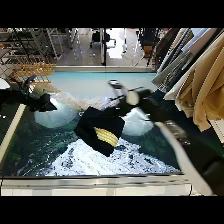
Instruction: Fold the clothes and pants, and hang the long-sleeved shirts on hangers.
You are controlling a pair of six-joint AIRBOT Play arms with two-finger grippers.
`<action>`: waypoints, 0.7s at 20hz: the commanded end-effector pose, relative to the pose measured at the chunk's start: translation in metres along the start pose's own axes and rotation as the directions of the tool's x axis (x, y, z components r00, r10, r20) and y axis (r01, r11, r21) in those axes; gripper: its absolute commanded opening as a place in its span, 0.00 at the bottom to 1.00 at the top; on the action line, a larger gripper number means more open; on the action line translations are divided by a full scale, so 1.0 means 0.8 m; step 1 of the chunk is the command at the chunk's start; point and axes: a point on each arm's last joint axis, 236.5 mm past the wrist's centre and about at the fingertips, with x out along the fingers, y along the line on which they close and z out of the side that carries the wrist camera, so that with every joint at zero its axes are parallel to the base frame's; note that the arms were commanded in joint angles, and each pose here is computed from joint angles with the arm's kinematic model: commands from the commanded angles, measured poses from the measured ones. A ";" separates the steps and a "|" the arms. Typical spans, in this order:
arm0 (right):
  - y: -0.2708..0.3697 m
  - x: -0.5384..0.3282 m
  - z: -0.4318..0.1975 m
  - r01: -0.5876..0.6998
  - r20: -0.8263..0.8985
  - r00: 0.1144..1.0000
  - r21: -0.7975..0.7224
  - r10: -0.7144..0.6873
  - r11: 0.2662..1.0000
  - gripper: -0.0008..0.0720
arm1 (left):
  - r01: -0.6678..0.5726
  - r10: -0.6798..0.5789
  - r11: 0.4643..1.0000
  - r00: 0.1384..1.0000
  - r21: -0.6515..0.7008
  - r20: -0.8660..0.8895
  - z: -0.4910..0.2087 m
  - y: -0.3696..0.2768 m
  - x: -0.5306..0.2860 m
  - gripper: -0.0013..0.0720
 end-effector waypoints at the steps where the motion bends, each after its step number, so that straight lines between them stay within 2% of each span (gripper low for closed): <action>1: -0.063 -0.027 -0.074 -0.086 -0.040 0.994 0.253 0.099 0.964 0.82 | 0.025 -0.023 0.997 0.999 0.076 -0.037 -0.010 -0.028 0.011 0.06; 3: -0.071 0.005 -0.122 -0.203 -0.006 0.974 0.431 0.228 0.879 0.91 | 0.032 -0.028 0.995 0.998 0.095 -0.052 -0.014 -0.039 0.019 0.06; 5: -0.073 0.045 -0.134 -0.344 0.133 0.936 0.548 0.326 0.763 0.91 | 0.039 -0.032 0.993 0.997 0.112 -0.065 -0.018 -0.049 0.025 0.06; 7: -0.081 0.080 -0.138 -0.409 0.225 0.911 0.600 0.345 0.688 0.90 | 0.049 -0.037 0.988 0.996 0.150 -0.082 -0.023 -0.060 0.032 0.06; 12: -0.060 0.137 -0.110 -0.550 0.299 0.829 0.586 0.472 0.595 0.91 | 0.074 -0.044 0.982 0.985 0.175 -0.168 -0.049 -0.075 0.038 0.06; 14: -0.042 0.162 -0.092 -0.571 0.294 0.812 0.577 0.504 0.584 0.90 | 0.087 -0.054 0.980 0.981 0.177 -0.184 -0.054 -0.080 0.038 0.06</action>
